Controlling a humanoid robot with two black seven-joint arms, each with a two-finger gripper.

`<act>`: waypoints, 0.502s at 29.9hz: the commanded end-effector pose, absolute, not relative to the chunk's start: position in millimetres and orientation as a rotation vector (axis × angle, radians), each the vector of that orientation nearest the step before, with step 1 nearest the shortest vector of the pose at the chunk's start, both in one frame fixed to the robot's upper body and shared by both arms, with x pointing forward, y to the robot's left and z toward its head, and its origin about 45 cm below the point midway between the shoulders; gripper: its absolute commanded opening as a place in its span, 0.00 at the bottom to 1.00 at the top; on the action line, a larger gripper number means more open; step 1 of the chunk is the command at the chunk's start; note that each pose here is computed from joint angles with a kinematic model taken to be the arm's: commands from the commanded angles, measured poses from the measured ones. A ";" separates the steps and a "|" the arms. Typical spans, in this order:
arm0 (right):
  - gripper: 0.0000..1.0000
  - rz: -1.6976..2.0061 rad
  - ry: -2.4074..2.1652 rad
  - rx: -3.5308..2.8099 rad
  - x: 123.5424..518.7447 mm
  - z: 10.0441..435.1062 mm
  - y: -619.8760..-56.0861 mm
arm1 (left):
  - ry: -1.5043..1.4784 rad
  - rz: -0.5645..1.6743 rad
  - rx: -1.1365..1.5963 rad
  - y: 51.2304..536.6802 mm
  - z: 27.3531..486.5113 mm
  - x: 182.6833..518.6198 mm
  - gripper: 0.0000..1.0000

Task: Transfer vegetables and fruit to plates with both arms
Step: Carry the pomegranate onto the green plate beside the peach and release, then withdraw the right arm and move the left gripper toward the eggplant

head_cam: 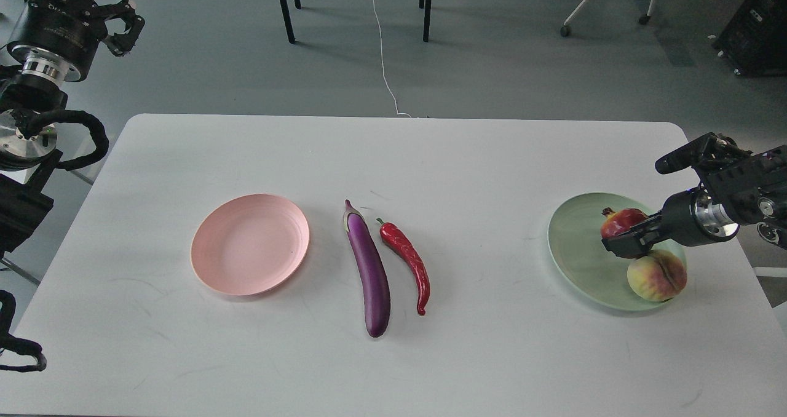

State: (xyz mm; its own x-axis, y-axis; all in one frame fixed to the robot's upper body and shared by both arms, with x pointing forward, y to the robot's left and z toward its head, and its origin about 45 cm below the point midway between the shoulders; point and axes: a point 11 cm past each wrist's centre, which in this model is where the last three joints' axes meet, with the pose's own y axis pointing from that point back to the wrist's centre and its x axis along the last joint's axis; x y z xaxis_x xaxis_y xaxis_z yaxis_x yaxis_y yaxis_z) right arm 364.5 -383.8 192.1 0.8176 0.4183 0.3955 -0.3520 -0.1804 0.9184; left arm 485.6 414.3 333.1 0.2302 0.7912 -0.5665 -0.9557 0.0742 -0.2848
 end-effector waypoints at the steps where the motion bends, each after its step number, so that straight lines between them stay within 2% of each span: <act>1: 0.96 0.693 0.031 1.616 367.4 196.6 -384.4 | 0.299 1.337 -0.685 412.3 331.7 486.0 0.98; 6: 0.97 0.716 -0.017 1.638 374.8 205.9 -379.8 | 0.295 1.336 -0.682 413.5 333.4 485.9 0.98; 12: 0.97 0.790 -0.423 1.877 422.3 275.4 -345.8 | 0.279 1.341 -0.672 417.5 335.5 484.3 0.98; 15: 0.97 0.736 -0.625 2.045 434.8 301.8 -332.9 | 0.224 1.325 -0.560 413.1 335.3 483.0 0.98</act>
